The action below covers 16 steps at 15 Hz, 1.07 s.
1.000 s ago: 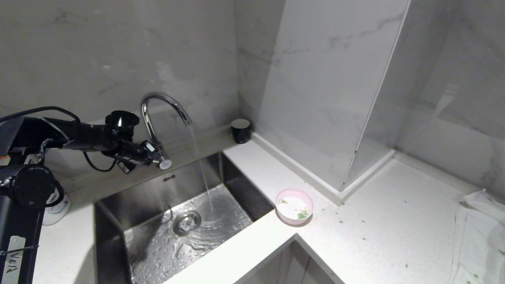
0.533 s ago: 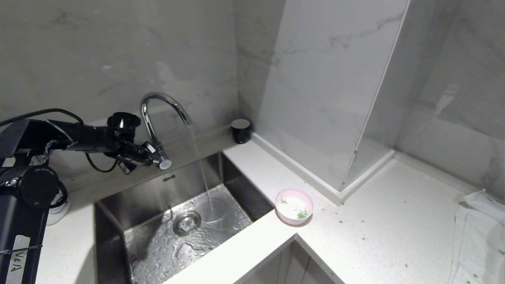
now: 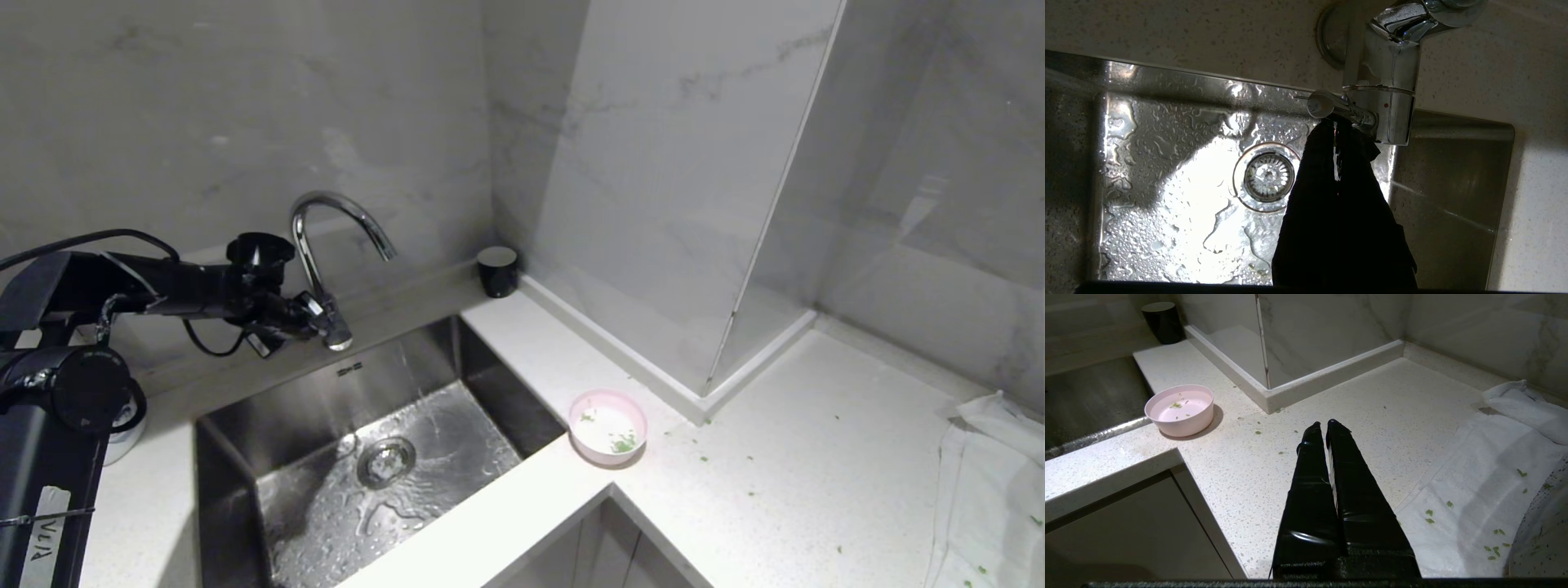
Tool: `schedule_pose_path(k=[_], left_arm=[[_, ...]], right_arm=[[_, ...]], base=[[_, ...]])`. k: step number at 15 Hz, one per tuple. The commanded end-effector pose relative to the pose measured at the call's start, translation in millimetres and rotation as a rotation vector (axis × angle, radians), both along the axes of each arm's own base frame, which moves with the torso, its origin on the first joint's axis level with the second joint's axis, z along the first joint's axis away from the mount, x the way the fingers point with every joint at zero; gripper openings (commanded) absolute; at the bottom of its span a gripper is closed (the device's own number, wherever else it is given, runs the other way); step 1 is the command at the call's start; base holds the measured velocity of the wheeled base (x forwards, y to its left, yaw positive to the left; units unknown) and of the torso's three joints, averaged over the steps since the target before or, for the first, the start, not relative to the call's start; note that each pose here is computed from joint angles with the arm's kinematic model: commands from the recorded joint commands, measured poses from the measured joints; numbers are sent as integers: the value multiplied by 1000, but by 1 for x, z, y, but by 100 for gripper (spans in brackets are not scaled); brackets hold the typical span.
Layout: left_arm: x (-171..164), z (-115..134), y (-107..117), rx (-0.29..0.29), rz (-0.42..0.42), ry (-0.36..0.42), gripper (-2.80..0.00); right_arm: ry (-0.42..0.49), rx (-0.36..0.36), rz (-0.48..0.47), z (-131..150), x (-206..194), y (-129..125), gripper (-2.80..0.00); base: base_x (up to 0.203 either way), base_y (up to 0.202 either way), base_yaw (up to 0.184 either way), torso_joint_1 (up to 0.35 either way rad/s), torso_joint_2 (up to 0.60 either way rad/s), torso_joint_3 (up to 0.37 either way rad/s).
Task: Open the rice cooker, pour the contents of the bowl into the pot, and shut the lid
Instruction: Turn off the tap, then pick up the bowl on the table
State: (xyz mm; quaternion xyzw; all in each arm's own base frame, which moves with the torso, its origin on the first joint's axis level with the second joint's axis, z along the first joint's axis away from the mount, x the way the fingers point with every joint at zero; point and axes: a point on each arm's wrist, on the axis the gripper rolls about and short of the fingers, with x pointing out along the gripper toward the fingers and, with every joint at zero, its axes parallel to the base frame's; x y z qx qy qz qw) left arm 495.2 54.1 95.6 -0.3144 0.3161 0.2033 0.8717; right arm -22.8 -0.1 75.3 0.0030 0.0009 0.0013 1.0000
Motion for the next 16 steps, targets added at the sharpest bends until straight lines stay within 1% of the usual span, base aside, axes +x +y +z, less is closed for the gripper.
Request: schedule_pose_path(k=[1, 4, 6, 7, 9, 11, 14, 16], left_arm=[[0, 3, 4, 2, 17, -14, -280], [-4, 8, -3, -4, 8, -9, -280], [-17, 19, -13, -15, -19, 24, -280], [-25, 23, -23, -26, -48, 40, -280], [-41, 36, -44, -47, -109, 50, -280], [-58, 42, -68, -62, -177, 73, -280], [-79, 48, -112, -65, -287, 92, -280], [-88, 56, -141, -62, -357, 78, -280]], right_arm=[[1, 0, 1, 0, 0, 0, -280], [1, 0, 1, 0, 0, 0, -280], [1, 0, 1, 0, 0, 0, -280], [1, 0, 1, 0, 0, 0, -280], [1, 0, 1, 0, 0, 0, -280], [1, 0, 1, 0, 0, 0, -280], [1, 0, 1, 0, 0, 0, -280], [1, 0, 1, 0, 0, 0, -280]], base=[[0, 0, 0, 0, 0, 0], [0, 0, 0, 0, 0, 0], [0, 0, 0, 0, 0, 0], [0, 0, 0, 0, 0, 0], [0, 0, 0, 0, 0, 0], [0, 0, 0, 0, 0, 0], [0, 0, 0, 0, 0, 0], [0, 0, 0, 0, 0, 0]])
